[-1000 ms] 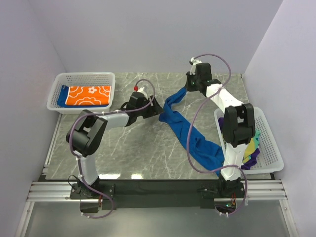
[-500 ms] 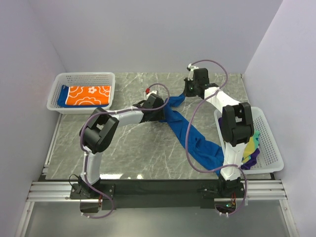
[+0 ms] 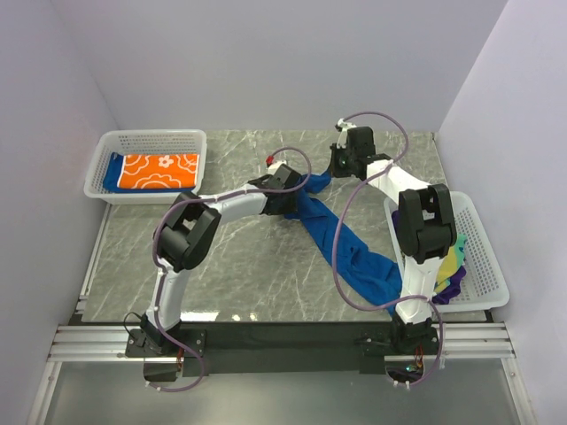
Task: Fold and stack the towels
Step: Flatten out the crumpled towel
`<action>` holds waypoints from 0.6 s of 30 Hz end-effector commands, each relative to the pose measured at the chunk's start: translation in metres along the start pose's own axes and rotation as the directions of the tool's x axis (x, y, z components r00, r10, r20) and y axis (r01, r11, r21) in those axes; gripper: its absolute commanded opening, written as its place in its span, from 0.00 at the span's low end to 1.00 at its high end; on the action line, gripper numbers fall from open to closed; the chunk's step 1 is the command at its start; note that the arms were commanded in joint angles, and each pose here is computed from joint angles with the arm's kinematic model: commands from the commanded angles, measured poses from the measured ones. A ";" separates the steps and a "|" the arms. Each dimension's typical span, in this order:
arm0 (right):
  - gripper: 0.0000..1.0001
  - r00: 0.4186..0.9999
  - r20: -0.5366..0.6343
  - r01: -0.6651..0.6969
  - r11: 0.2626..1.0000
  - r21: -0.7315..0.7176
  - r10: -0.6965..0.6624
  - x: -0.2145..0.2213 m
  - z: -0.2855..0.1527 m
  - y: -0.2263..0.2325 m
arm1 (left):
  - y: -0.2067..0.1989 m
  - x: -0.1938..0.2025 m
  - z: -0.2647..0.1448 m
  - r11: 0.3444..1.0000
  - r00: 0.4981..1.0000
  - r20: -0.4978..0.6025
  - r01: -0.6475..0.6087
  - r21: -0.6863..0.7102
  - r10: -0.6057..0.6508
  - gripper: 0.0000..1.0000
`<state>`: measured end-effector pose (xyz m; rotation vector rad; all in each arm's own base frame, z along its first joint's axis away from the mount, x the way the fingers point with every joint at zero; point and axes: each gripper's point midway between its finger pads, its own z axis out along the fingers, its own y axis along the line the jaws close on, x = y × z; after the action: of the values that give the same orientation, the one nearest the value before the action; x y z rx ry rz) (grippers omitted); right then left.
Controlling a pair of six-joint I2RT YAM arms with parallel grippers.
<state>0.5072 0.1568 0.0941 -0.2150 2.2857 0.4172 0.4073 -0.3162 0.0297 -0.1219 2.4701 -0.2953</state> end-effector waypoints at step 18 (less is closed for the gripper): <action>0.00 0.991 0.126 -0.046 0.996 -0.080 0.056 -0.023 -0.027 0.008 | 0.027 0.073 0.005 0.969 0.977 -0.204 -0.105 -0.225 0.058 0.44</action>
<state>0.4941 0.1575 0.0895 -0.1719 2.2710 0.5040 0.3961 -0.3274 0.0240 -0.1167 2.5019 -0.1357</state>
